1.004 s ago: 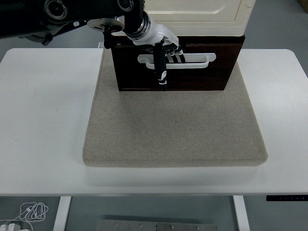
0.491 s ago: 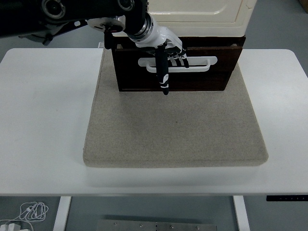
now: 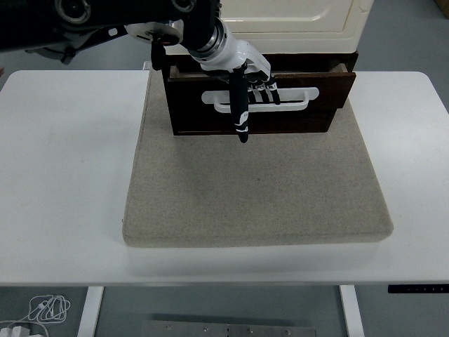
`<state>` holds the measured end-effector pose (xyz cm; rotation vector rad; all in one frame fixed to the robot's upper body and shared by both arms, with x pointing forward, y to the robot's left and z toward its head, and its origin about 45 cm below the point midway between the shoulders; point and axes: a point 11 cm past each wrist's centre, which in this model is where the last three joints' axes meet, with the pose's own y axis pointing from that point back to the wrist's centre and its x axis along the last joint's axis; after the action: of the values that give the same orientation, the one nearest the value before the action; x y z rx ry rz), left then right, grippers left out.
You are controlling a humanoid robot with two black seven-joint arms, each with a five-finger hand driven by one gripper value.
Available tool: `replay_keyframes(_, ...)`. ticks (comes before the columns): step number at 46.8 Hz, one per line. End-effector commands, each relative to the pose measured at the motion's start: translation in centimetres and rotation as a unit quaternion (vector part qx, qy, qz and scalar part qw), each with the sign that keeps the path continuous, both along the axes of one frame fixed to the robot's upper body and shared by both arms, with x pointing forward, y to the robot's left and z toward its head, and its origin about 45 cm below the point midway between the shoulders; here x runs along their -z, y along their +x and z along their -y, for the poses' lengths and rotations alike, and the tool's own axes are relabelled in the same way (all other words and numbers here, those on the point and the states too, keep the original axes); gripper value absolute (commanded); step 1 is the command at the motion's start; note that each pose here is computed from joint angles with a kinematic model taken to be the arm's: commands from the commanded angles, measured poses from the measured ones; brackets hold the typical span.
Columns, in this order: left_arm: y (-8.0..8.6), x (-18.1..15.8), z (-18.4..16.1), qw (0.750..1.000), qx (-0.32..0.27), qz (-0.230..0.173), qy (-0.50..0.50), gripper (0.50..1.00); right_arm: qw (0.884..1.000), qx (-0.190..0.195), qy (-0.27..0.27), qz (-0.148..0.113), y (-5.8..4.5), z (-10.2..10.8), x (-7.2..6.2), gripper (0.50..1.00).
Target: Open the drawer under the combination cabinet
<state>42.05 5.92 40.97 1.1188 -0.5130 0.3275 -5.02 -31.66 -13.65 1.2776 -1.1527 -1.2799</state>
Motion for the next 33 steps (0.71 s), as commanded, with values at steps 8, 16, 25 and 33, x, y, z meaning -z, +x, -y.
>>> replay_keyframes(8, -0.46, -0.23, 0.12, 1.000, 0.013, -0.007, 0.002, 1.000, 1.000, 0.000, 0.000, 0.000, 0.00, 0.00, 0.00, 0.926)
replay_keyframes(16, -0.60, -0.20, -0.14, 1.000, 0.014, -0.009, 0.003, 1.000, 1.000, 0.000, 0.000, 0.000, 0.00, 0.00, 0.00, 0.926)
replay_keyframes(25, -0.54, -0.27, -0.25, 1.000, 0.012, -0.008, 0.001, 1.000, 1.000, 0.000, 0.000, 0.000, 0.00, 0.00, 0.00, 0.926)
replay_keyframes(33, -0.45, -0.35, -0.43, 1.000, 0.009, -0.007, 0.000, 1.000, 1.000, 0.000, 0.000, 0.000, 0.00, 0.00, 0.00, 0.926)
